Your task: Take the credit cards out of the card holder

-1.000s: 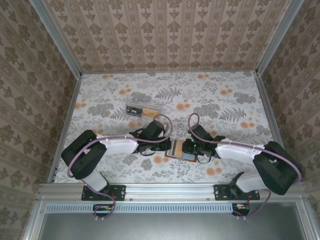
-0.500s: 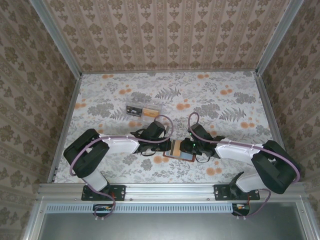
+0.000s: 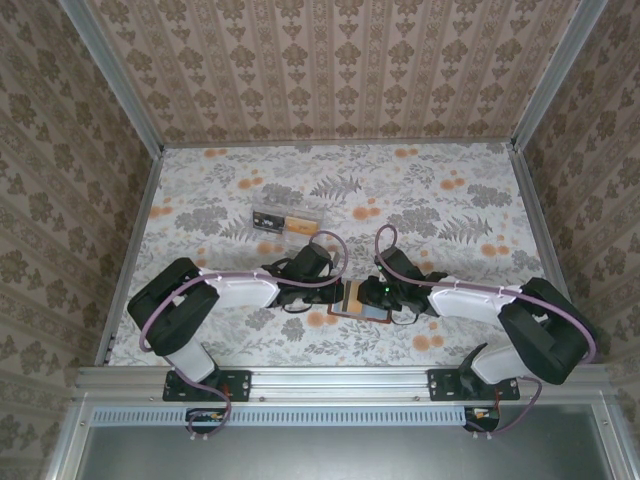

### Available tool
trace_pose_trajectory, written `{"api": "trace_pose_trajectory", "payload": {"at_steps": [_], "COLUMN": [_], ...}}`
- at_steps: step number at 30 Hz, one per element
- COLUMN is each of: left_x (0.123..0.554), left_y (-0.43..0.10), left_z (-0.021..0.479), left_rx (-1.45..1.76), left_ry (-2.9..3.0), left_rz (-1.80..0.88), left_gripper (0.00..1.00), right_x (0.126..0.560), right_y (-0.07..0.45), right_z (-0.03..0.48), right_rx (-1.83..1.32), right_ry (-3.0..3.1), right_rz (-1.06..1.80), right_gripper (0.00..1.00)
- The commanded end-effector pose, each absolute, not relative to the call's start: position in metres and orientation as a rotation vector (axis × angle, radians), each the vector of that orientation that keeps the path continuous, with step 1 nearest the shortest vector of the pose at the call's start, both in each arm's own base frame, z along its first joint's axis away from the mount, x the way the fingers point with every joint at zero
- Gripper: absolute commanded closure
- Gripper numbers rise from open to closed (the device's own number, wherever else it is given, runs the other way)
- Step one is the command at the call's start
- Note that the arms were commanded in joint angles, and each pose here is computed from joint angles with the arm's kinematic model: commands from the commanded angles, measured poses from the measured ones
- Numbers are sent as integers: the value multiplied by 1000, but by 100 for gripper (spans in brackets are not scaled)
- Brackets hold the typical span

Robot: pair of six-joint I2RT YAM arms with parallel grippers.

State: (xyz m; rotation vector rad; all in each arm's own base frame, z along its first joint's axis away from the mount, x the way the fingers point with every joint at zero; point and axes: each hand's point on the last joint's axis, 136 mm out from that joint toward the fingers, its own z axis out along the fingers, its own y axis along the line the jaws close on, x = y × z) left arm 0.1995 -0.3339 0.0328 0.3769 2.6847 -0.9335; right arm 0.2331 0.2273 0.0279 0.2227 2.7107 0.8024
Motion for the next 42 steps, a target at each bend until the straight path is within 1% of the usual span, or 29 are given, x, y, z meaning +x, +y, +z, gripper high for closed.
{"api": "trace_pose_trajectory", "payload": {"at_steps": [1, 7, 13, 16, 19, 21, 24, 33, 41, 42], "left_x": [192, 192, 192, 192, 192, 191, 193, 197, 197, 197], "left_y": [-327, -327, -328, -328, -328, -327, -325, -310, -312, -313], "left_z": [21, 20, 20, 20, 19, 19, 19, 16, 25, 28], "left_rx": [369, 370, 372, 373, 370, 369, 362, 317, 321, 326], "left_ry": [2730, 2729, 2731, 2731, 2734, 2733, 2735, 2748, 2724, 2715], "left_rz": [-895, -893, -897, -897, -894, -890, -875, -825, -867, -878], "left_gripper": [100, 100, 100, 100, 100, 100, 100, 100, 100, 100], "right_x": [230, 228, 230, 230, 230, 230, 229, 226, 230, 231], "right_y": [225, 221, 231, 231, 230, 228, 223, 207, 209, 210], "right_z": [19, 17, 20, 20, 19, 19, 18, 11, 26, 27], "right_rx": [263, 271, 264, 272, 288, 294, 312, 354, 323, 318], "right_ry": [2740, 2737, 2709, 2707, 2704, 2701, 2703, 2712, 2675, 2671], "right_rz": [798, 788, 889, 908, 926, 929, 918, 889, 923, 931], "right_gripper": [77, 74, 81, 82, 87, 94, 100, 100, 100, 98]}}
